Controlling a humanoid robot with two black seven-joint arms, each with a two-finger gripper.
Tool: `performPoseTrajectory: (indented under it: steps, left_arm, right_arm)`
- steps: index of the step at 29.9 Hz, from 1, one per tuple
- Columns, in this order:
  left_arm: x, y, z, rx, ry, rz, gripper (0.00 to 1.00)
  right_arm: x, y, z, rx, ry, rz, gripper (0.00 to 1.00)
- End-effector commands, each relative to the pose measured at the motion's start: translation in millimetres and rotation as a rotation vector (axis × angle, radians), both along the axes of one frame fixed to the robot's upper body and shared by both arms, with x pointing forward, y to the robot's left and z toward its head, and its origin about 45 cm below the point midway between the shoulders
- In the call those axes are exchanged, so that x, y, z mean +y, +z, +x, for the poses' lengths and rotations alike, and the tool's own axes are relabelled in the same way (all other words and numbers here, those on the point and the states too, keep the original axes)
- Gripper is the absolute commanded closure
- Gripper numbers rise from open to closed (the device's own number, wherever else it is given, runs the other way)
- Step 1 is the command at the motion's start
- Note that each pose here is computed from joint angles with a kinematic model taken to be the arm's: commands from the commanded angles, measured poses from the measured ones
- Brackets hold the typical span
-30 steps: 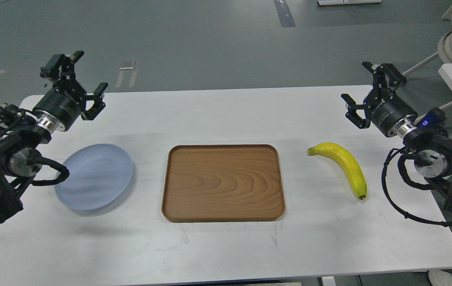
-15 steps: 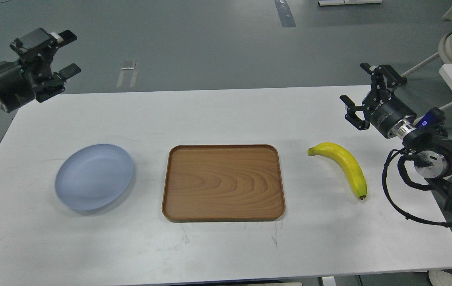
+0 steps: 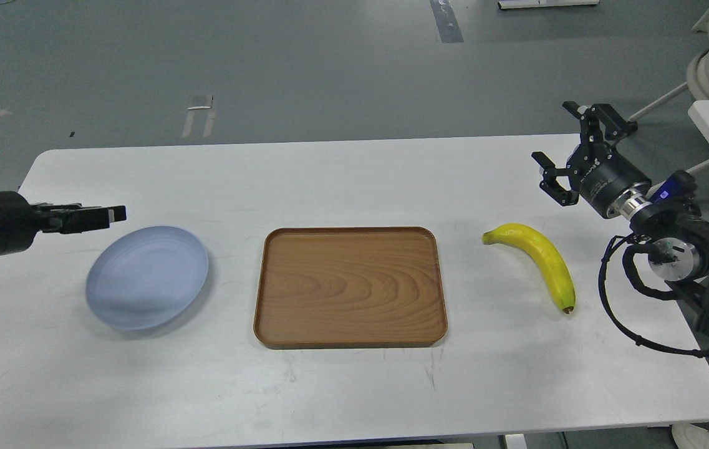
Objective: Place banana on plate with both arms
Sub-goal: 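Close the left gripper on the rim of the light blue plate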
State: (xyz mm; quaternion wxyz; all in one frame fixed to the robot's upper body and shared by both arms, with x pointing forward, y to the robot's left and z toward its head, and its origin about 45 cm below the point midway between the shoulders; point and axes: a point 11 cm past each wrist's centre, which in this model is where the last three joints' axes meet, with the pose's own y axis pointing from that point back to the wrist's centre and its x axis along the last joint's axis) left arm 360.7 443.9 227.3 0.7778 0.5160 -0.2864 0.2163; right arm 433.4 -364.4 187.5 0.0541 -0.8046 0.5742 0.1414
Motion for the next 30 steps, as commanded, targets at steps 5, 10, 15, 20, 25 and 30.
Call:
performPoseTrajectory:
  steps: [5,10,15,20,25,30]
  left_arm:
    - [19.9,-47.2,-4.5,0.045,0.074,0.059,0.02]
    - [17.0,-69.5,-10.4,0.080,0.090,0.050,0.05]
    - [21.0,-84.3,-17.0,0.085,0.109,0.058,0.06]
    - [21.5,-96.3,-21.1,0.091,0.121,0.063,0.14]
    - [16.2,-98.9,-20.3,0.092,0.130,0.035,0.47]
    - [16.0,-99.7,-20.7,0.091,0.138,0.026,1.00]
  right_arm:
    - [-2.1,0.8,-0.2,-0.001,-0.003,-0.003,0.00]
    - [-2.9,1.1,-0.2,-0.001,-0.004,-0.004,0.00]
    - [-4.3,0.7,-0.7,0.000,-0.007,-0.006,0.00]
    - [-2.8,0.1,-0.6,0.000,-0.005,-0.003,0.00]
    - [-3.0,-0.6,-1.0,0.002,-0.005,-0.003,0.00]
    - [-3.5,-2.6,-2.4,0.006,-0.006,-0.003,0.00]
